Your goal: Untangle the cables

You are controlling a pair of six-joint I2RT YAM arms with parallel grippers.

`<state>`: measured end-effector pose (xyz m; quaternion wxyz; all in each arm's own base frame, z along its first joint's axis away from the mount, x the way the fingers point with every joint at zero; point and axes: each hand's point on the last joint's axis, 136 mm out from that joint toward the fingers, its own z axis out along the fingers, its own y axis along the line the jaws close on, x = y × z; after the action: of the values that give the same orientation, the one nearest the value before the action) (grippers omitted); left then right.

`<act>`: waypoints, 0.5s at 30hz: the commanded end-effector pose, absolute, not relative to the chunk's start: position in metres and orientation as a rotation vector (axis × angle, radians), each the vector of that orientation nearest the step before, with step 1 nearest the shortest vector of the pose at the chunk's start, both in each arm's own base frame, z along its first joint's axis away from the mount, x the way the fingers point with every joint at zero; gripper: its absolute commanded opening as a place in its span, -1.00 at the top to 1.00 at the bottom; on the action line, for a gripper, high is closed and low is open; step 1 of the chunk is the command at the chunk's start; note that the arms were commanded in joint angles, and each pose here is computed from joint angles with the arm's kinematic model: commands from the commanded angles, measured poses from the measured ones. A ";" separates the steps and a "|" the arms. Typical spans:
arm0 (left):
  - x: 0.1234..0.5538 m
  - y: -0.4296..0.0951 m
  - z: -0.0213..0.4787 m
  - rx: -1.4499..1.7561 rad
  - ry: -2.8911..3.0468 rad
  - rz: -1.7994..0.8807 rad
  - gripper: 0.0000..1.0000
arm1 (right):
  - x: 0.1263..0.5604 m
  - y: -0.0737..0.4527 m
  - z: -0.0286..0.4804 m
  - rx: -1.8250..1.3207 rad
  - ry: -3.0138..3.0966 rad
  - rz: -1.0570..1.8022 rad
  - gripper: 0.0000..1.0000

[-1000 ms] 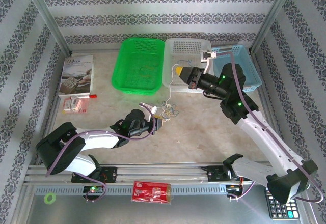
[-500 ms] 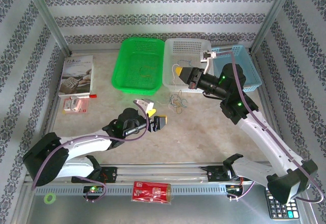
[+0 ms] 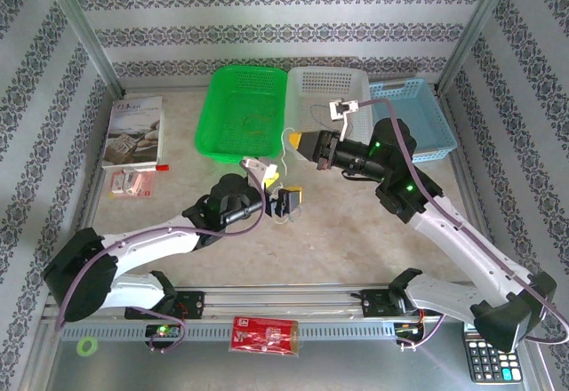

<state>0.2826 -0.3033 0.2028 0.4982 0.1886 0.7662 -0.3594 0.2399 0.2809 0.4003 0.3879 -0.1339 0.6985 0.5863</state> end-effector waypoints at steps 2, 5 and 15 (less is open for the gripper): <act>0.301 -0.303 0.193 0.459 1.869 -0.809 -0.56 | 0.231 0.285 0.410 -0.370 1.733 1.495 1.00; 0.299 -0.307 0.175 0.463 1.903 -0.839 -0.26 | 0.230 0.284 0.421 -0.377 1.707 1.493 1.00; 0.277 -0.292 0.097 0.388 2.039 -0.895 0.46 | 0.240 0.266 0.478 -0.368 1.583 1.446 1.00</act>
<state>0.2755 -0.2917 0.0942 0.4172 0.1741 0.8268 -0.3347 0.2366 0.2764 0.4421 0.4215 -0.1443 0.6764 0.5866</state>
